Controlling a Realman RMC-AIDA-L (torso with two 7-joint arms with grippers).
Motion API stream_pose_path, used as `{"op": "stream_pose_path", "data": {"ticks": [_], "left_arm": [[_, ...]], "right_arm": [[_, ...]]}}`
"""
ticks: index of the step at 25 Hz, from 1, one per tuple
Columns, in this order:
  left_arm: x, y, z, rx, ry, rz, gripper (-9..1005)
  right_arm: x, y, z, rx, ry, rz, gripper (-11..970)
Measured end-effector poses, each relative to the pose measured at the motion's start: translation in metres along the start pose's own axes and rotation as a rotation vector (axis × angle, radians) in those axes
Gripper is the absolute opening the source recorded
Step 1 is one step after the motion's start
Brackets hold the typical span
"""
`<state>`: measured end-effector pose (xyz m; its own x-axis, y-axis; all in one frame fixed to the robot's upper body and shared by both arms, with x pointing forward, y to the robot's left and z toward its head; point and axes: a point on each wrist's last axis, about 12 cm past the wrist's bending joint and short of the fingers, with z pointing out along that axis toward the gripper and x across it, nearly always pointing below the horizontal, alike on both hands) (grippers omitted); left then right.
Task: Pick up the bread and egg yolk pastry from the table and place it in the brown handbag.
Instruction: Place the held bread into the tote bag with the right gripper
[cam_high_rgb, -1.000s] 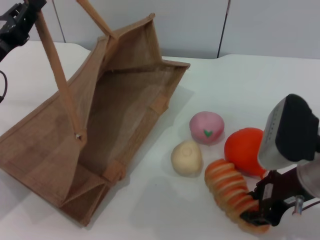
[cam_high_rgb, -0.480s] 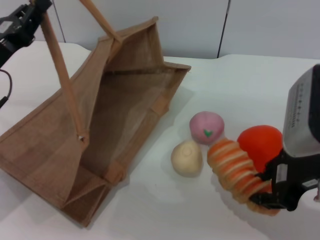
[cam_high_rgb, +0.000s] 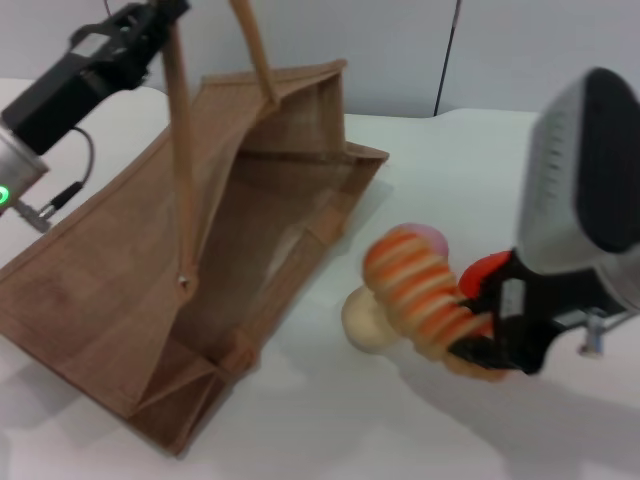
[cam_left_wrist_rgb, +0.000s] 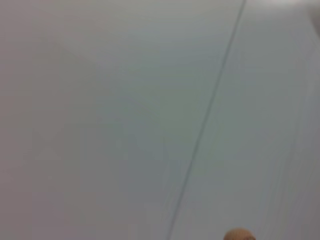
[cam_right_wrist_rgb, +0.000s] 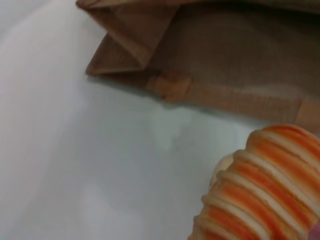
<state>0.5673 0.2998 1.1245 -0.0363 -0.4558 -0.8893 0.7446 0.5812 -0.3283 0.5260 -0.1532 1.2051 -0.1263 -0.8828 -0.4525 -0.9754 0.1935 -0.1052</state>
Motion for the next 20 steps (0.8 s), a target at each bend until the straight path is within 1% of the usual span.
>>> {"op": "stream_pose_path", "data": {"ticks": [5, 9, 14, 20], "left_arm": [[0.002, -0.007, 0.017, 0.078, 0.025, -0.009, 144], [0.002, -0.013, 0.029, 0.138, 0.024, -0.023, 144], [0.001, -0.016, 0.035, 0.175, 0.021, -0.033, 145], [0.0, -0.018, 0.041, 0.197, 0.027, -0.035, 146]], "right_arm": [[-0.022, -0.013, 0.013, 0.005, 0.006, -0.024, 369], [-0.034, -0.021, 0.022, 0.007, 0.016, -0.028, 360], [-0.05, -0.033, 0.038, 0.008, 0.037, -0.028, 354], [-0.074, -0.046, 0.055, 0.046, 0.039, -0.026, 348]]}}
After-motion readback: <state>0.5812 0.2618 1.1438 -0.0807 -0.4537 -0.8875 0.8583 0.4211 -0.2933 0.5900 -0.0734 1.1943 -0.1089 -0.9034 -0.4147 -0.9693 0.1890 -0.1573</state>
